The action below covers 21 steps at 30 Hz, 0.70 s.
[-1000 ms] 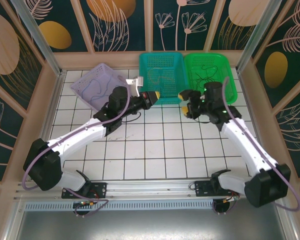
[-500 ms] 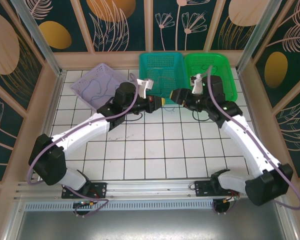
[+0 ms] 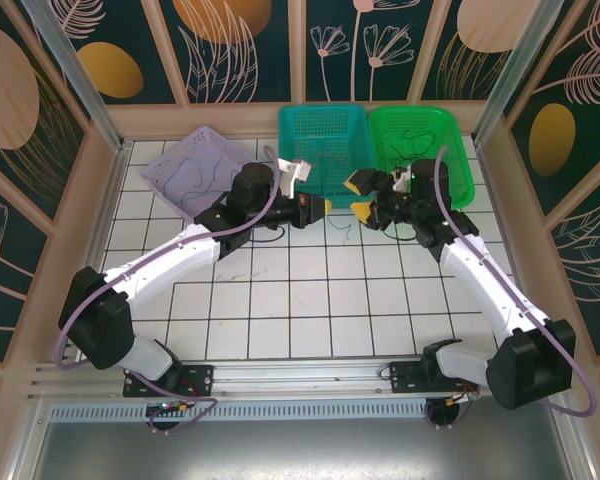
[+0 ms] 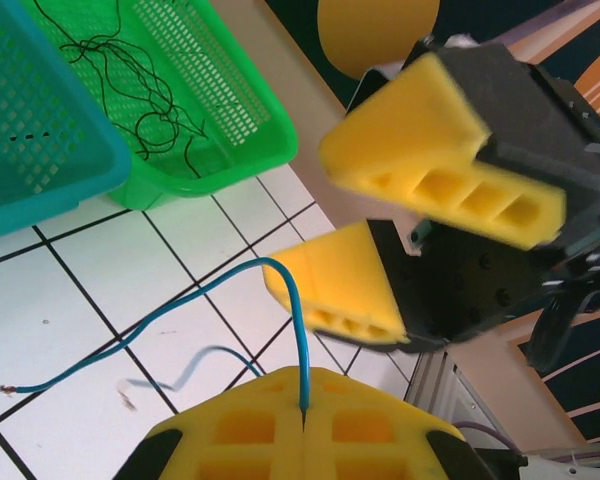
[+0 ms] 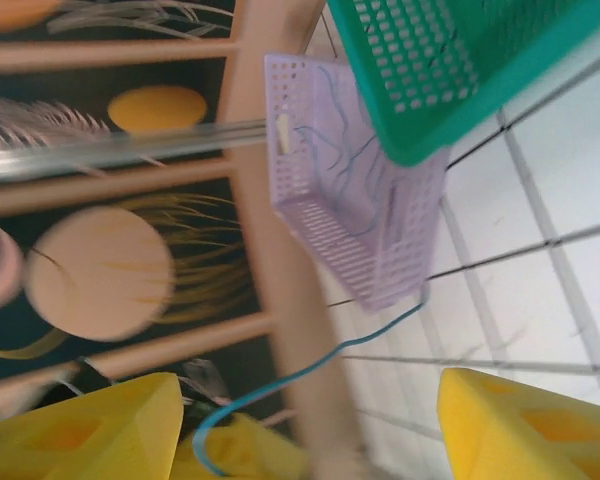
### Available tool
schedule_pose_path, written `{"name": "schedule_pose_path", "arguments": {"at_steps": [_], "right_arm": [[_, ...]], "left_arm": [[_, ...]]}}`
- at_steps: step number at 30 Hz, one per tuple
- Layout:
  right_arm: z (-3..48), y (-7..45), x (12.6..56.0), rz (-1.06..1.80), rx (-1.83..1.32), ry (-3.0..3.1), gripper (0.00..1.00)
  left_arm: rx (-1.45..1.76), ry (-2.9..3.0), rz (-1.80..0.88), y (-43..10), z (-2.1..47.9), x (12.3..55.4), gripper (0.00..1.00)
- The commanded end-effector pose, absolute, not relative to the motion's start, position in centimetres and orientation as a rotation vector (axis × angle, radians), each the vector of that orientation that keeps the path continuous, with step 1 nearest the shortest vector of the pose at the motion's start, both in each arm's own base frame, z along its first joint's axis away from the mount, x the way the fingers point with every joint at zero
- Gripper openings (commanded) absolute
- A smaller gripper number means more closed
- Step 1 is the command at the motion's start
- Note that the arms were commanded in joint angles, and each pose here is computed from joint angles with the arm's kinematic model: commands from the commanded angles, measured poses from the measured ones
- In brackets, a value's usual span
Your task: Untangle the cables
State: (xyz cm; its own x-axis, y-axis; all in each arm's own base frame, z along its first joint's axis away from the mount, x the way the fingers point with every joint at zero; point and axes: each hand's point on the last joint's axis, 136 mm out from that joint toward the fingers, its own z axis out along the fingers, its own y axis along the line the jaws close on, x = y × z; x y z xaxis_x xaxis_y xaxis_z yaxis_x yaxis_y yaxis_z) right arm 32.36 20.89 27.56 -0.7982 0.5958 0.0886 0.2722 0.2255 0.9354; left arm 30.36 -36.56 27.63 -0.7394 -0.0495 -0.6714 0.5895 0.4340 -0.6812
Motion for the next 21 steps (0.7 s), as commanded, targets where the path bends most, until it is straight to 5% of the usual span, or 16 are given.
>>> {"name": "schedule_pose_path", "arguments": {"at_steps": [1,21], "right_arm": [[30.6,22.0,31.7,1.916,1.093,2.064,0.69],[28.1,25.4,32.6,2.158,1.360,1.964,0.57]], "left_arm": [[0.502,2.065,-1.305,-36.7,27.3,30.5,0.00],[0.578,2.056,-1.384,-36.9,27.1,28.7,0.00]]}}
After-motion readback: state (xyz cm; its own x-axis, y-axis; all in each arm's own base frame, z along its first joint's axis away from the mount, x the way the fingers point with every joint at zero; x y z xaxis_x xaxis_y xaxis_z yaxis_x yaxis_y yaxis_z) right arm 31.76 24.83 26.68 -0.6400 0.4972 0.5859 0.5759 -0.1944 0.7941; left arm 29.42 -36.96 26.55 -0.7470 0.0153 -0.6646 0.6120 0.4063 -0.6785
